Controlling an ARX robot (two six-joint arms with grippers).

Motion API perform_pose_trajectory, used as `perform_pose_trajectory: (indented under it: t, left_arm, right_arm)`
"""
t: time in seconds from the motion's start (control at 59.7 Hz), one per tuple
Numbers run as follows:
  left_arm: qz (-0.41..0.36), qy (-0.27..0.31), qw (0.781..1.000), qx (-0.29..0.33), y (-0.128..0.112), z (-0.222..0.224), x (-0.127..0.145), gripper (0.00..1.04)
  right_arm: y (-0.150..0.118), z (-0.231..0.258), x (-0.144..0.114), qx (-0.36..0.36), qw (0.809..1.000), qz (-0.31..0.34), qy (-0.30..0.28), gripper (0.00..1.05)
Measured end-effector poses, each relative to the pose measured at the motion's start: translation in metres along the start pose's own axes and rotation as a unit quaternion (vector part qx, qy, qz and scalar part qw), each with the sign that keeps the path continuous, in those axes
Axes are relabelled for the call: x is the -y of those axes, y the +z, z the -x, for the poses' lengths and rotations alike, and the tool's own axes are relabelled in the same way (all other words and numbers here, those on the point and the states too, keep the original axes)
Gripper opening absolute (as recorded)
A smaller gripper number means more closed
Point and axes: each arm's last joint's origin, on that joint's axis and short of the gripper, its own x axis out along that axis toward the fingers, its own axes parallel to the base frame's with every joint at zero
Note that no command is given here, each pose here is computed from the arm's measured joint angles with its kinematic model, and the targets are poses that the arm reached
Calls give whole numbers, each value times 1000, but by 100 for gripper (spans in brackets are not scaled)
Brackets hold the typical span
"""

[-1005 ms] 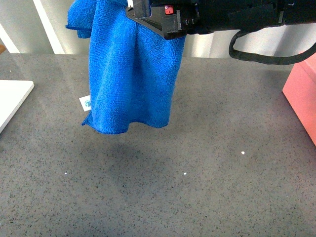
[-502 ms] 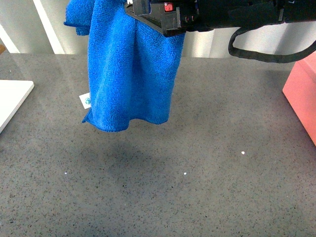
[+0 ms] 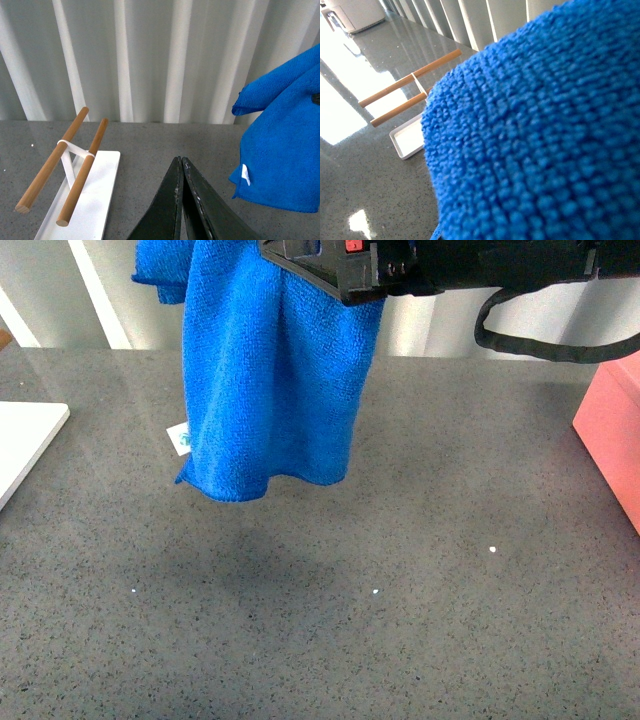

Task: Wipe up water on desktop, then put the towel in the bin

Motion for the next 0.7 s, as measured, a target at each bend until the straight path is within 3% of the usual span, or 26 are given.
perform_pose_trajectory:
  t: [0.1,0.134,0.268,0.502,0.703]
  left_arm:
    - [0,0,1000,-1,0,0,0,4]
    - [0,0,1000,-1,0,0,0,8]
    - [0,0,1000,-1,0,0,0,35]
    - [0,0,1000,-1,0,0,0,69]
    - [0,0,1000,-1,0,0,0,99]
  right_arm:
    - [1,0,0,3,1000,0,-1,7]
    - [1,0,1,3,1000,0,-1,7]
    - [1,1,1,1,1000,-1,-4,7]
    - [0,5,1,-12,999,0,-32,7]
    - [9,19,-3,-43,994,25,-93,7]
